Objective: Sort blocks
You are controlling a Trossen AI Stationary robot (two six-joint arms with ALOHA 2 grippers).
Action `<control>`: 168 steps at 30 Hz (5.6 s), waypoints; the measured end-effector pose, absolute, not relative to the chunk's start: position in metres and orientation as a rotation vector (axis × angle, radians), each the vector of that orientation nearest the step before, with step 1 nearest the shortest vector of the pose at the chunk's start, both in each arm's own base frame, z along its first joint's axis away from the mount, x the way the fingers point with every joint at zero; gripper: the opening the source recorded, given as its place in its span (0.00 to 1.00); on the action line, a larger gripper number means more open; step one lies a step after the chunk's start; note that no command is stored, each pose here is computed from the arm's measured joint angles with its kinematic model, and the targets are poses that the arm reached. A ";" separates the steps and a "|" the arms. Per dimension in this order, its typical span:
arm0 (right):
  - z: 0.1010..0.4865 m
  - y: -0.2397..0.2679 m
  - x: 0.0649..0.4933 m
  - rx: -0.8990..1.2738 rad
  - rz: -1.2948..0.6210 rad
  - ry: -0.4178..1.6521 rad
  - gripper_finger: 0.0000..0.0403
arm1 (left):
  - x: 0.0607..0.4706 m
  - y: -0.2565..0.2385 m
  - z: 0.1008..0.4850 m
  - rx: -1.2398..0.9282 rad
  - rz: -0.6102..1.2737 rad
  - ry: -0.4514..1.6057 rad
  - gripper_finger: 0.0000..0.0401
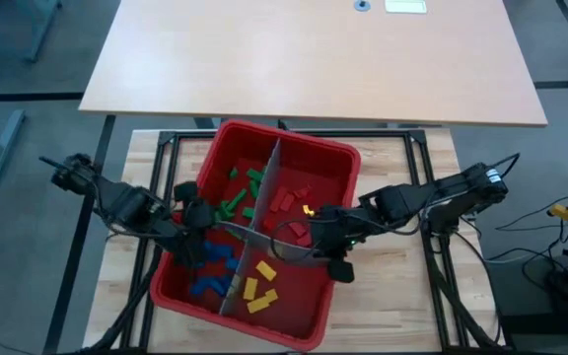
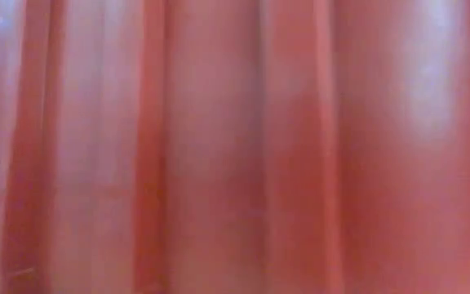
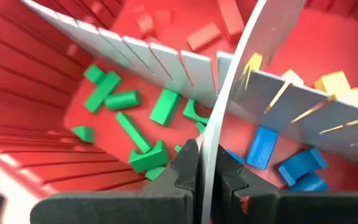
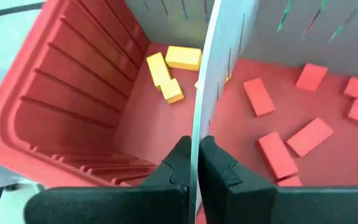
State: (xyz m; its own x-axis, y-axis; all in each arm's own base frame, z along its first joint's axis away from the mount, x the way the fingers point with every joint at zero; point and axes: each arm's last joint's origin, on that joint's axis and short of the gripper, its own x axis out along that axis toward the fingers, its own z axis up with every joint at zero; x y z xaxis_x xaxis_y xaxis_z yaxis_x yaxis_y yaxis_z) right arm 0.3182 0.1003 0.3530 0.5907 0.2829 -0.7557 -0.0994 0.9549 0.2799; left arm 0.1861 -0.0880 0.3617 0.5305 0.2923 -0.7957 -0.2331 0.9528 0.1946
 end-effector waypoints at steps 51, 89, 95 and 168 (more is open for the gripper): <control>0.528 0.020 0.167 0.049 -0.467 0.597 0.00 | 0.307 -0.110 0.474 0.435 0.201 0.632 0.00; 0.553 -0.005 0.095 0.002 -0.904 0.295 0.51 | 0.310 -0.089 0.503 0.394 0.112 0.438 0.00; 0.555 -0.008 0.086 -0.031 -0.964 0.270 0.52 | 0.323 -0.089 0.500 0.367 0.067 0.409 0.00; 0.559 -0.015 0.057 0.025 -1.021 0.181 0.57 | 0.445 -0.098 0.441 0.080 -0.305 0.172 0.00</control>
State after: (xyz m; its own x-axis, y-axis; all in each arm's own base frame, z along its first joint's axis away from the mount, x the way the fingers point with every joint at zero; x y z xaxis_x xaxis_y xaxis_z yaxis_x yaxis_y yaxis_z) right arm 0.0575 -0.0151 0.5589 0.5086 -0.8456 -0.1622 0.8498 0.5233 -0.0635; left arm 0.4447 -0.0981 0.4407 0.9394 -0.2914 -0.1806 0.3050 0.9509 0.0520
